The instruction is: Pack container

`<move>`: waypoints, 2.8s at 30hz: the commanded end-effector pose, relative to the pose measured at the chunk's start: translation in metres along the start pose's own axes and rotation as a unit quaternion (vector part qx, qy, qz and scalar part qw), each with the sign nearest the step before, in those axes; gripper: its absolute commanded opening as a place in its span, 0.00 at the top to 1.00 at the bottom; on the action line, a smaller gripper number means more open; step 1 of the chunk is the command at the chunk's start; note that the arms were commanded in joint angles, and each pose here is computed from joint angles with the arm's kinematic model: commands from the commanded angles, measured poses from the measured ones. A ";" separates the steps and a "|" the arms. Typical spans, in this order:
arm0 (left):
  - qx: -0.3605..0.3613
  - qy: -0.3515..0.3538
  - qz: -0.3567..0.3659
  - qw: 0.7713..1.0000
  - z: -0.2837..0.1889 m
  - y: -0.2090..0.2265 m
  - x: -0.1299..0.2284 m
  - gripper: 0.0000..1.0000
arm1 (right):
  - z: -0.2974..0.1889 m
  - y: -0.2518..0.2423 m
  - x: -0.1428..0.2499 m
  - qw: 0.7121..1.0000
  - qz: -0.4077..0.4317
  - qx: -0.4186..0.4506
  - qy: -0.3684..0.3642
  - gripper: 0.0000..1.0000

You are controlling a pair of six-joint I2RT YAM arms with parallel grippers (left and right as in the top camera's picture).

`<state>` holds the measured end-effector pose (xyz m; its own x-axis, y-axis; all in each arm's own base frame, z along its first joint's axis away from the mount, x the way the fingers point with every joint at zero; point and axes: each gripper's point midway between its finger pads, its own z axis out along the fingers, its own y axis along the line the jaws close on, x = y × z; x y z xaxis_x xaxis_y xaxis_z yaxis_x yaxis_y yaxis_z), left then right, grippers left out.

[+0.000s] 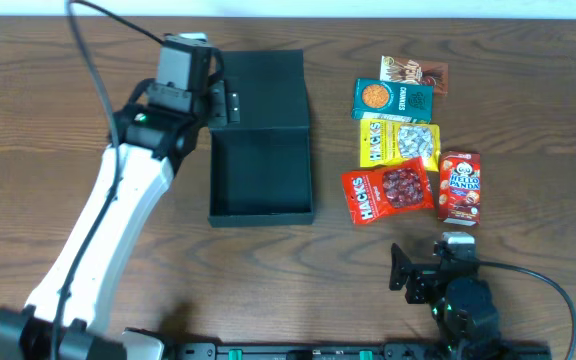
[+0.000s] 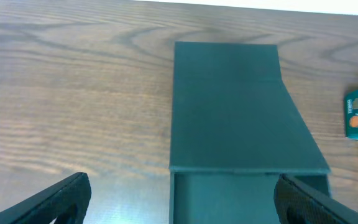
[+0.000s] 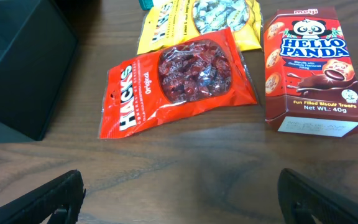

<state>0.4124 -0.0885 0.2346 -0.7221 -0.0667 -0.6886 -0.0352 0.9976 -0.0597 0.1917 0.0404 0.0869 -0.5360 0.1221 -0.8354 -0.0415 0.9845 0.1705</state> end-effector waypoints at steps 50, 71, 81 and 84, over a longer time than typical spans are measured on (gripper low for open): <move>-0.009 0.074 -0.047 0.996 -0.018 0.028 0.032 0.05 | -0.028 0.057 -0.169 0.928 0.264 -0.180 -0.194 0.01; -0.051 0.050 -0.046 0.996 -0.017 0.043 0.023 0.05 | 0.131 0.076 -0.271 0.940 0.328 -0.096 0.010 0.01; -0.052 0.060 -0.044 0.996 -0.017 0.043 0.028 0.05 | 0.138 0.081 -0.254 0.912 0.396 -0.097 0.052 0.01; -0.052 0.062 -0.044 0.996 -0.017 0.044 0.028 0.05 | 0.138 0.082 -0.258 0.912 0.395 -0.101 0.046 0.01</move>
<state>0.3795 -0.0514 0.2183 -0.8049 -0.1483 -0.5746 -0.1525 0.9874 -0.0413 0.4399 0.1085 0.2323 -0.5493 0.7465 -0.3756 0.2478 0.5748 0.7799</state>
